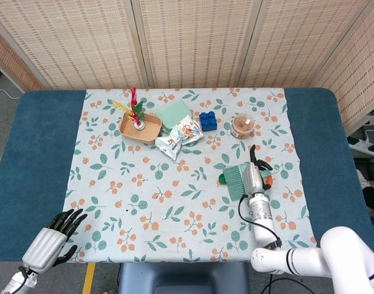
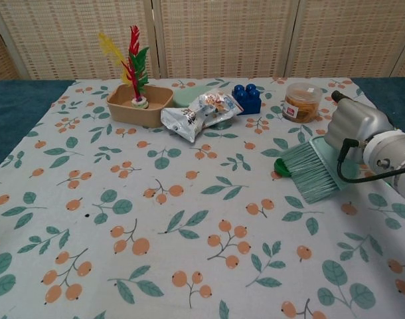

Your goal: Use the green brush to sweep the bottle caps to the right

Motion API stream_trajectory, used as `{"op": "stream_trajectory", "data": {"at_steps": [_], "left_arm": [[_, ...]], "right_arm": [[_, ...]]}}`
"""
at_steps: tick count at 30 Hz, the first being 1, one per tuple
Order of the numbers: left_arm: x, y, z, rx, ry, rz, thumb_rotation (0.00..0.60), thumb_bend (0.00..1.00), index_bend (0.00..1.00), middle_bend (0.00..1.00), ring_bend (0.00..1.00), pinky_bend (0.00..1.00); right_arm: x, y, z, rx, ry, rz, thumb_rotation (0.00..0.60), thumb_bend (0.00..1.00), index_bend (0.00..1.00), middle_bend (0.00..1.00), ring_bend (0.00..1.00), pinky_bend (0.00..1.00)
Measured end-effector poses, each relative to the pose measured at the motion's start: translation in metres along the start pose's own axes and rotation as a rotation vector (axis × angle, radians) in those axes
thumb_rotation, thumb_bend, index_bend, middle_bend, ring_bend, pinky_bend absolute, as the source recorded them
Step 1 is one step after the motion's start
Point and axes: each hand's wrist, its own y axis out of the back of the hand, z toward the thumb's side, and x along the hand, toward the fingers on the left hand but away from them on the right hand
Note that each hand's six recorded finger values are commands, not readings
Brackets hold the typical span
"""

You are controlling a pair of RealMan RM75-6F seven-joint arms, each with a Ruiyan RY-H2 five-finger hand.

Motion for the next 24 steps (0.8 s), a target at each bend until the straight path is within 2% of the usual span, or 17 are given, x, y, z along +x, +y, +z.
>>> {"op": "stream_trajectory", "data": {"at_steps": [12,24], "left_arm": [[0.008,-0.004,-0.006,0.016,0.037,-0.010,0.600,0.39,0.00,0.00,0.00,0.12],[0.011,-0.010,-0.006,0.033,0.049,-0.026,0.600,0.39,0.00,0.00,0.00,0.12]], "right_arm": [[-0.026,-0.032,-0.003,0.082,-0.016,0.047,0.600,0.44,1.00,0.83,0.57,0.00],[-0.039,-0.104,-0.041,0.174,-0.083,0.145,0.600,0.44,1.00,0.83,0.57,0.00]]}}
